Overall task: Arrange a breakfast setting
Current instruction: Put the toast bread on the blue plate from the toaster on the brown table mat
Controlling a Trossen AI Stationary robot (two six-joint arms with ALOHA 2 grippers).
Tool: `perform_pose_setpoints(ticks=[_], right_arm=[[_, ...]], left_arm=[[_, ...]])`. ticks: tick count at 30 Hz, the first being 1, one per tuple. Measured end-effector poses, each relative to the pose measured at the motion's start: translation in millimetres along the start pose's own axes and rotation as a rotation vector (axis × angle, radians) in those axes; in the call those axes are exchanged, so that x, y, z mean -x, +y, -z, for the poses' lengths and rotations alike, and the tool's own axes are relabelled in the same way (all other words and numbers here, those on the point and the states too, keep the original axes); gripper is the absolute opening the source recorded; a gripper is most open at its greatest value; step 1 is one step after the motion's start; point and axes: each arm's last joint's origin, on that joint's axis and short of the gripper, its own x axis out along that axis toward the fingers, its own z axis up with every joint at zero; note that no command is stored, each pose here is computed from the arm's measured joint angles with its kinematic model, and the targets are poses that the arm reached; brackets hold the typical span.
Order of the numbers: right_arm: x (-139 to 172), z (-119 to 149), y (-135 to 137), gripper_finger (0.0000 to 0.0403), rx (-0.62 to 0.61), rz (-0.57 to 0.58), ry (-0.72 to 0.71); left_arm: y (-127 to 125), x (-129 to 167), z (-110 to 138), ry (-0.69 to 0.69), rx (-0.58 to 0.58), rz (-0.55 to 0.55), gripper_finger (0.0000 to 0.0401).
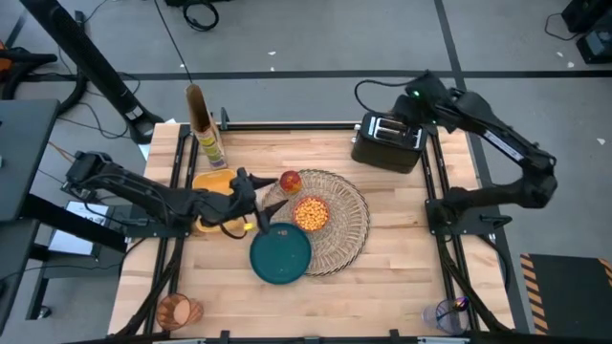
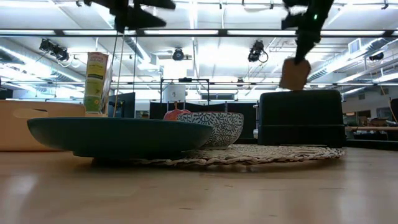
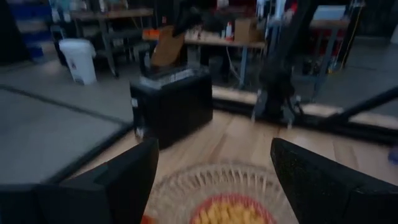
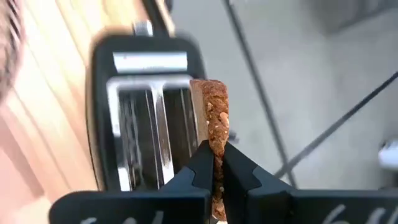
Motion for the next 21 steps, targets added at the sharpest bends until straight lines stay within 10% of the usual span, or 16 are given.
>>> perform_pose_setpoints(ticks=[9, 21], right_arm=[[47, -23, 47, 0.0016, 0.142, -0.124, -0.365], [73, -75, 176, 0.0016, 0.45, -0.379, -0.68]], left_arm=[[19, 6, -25, -0.119, 0.008, -0.045, 0.0318], [24, 14, -31, -0.119, -0.042, 0.007, 0.0318]])
